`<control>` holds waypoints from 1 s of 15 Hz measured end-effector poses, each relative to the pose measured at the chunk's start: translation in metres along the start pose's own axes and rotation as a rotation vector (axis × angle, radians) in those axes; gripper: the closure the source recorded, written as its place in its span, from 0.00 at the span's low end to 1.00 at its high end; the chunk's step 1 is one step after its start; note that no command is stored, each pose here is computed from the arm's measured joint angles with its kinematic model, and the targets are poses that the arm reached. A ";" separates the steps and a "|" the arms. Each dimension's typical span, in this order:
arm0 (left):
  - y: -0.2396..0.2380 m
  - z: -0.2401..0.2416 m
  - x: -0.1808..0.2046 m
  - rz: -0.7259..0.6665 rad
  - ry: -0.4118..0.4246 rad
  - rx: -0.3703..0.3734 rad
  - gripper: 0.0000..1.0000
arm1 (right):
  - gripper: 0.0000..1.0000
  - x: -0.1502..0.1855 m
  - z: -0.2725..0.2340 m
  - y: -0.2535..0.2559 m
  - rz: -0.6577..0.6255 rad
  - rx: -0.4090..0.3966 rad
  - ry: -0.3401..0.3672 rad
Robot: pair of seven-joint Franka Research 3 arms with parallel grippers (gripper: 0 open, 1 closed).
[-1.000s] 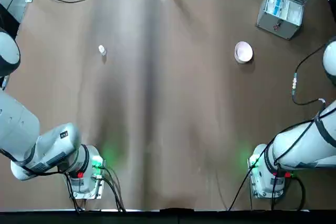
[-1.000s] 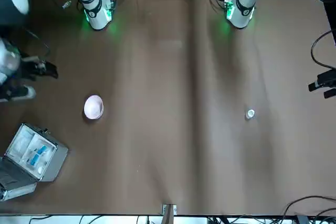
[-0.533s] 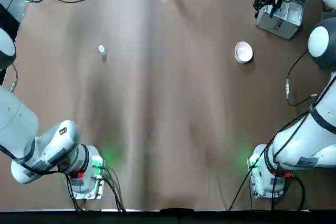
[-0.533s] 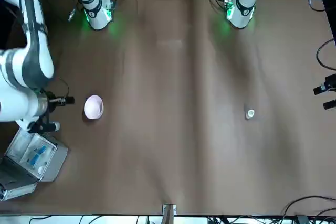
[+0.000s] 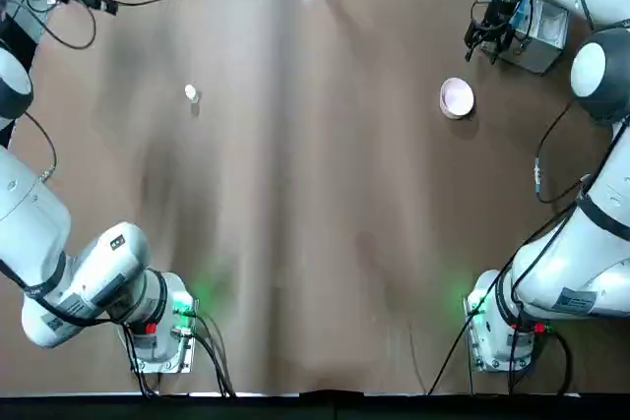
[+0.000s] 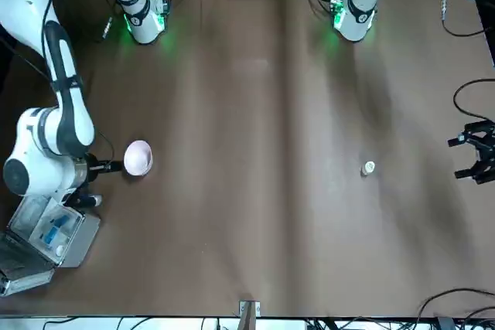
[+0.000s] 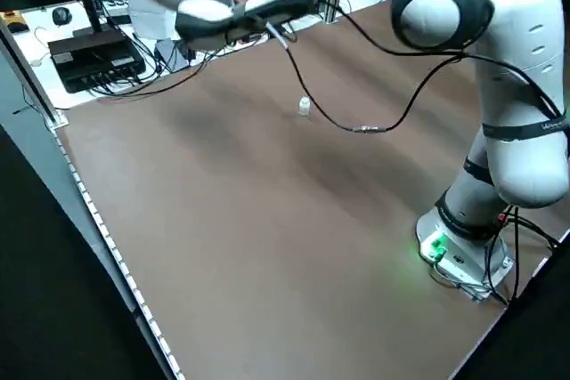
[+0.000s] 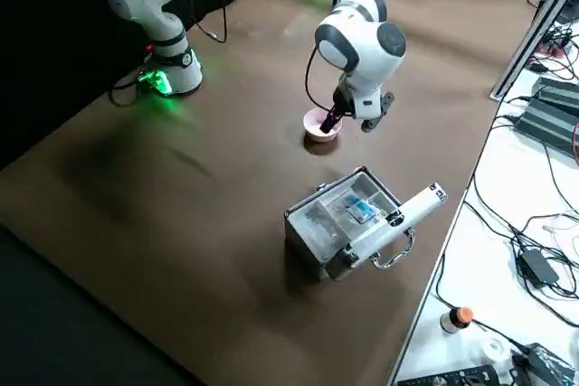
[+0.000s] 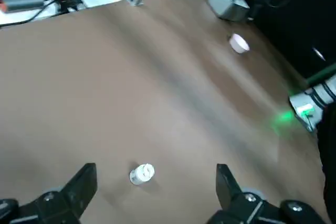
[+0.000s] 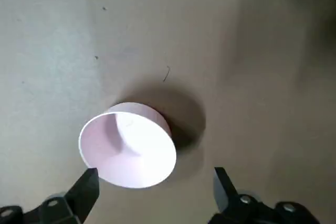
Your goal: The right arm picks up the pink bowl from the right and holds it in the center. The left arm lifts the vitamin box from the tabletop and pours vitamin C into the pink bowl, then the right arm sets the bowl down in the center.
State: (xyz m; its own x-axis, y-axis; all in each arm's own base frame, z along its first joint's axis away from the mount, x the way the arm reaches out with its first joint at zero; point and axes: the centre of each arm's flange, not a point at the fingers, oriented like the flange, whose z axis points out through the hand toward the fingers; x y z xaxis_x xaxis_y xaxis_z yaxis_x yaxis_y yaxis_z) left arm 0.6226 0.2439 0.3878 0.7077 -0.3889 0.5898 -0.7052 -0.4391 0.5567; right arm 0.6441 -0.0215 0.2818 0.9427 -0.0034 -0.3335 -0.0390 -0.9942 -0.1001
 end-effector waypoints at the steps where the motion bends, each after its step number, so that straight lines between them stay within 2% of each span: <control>1: -0.009 0.006 -0.012 0.040 0.012 -0.028 0.00 | 0.04 0.000 0.009 0.001 0.001 0.000 -0.001; 2: -0.018 0.011 -0.023 0.080 0.032 -0.051 0.00 | 0.04 -0.001 0.016 0.001 0.002 0.000 -0.007; 3: -0.033 0.025 -0.044 0.163 0.080 -0.110 0.00 | 0.10 -0.004 0.026 0.003 0.004 0.000 -0.020; 4: -0.040 0.032 -0.055 0.202 0.102 -0.138 0.00 | 0.11 -0.005 0.032 0.004 0.005 0.000 -0.020; 8: -0.062 0.064 -0.087 0.360 0.212 -0.221 0.00 | 0.19 -0.011 0.056 0.011 0.015 0.002 -0.040; 9: -0.067 0.073 -0.095 0.410 0.236 -0.237 0.00 | 0.27 -0.012 0.058 0.015 0.022 0.004 -0.042; 11: -0.077 0.090 -0.111 0.521 0.278 -0.256 0.00 | 0.31 -0.013 0.060 0.023 0.034 0.008 -0.046; 12: -0.081 0.098 -0.117 0.562 0.293 -0.262 0.00 | 0.38 -0.013 0.061 0.025 0.037 0.009 -0.048; 14: -0.087 0.111 -0.128 0.618 0.318 -0.272 0.00 | 0.41 -0.013 0.066 0.025 0.038 0.010 -0.052; 15: -0.089 0.116 -0.130 0.648 0.329 -0.278 0.00 | 0.49 -0.013 0.069 0.025 0.037 0.010 -0.050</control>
State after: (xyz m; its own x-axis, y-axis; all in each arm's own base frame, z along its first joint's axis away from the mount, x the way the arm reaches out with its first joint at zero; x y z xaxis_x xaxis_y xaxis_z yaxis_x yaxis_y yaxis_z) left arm 0.5980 0.2398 0.1942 0.1321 -0.2188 0.9668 -0.9894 0.0299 0.1419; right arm 0.6084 -0.0388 0.2192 0.9231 -0.0345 -0.3831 -0.0770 -0.9924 -0.0960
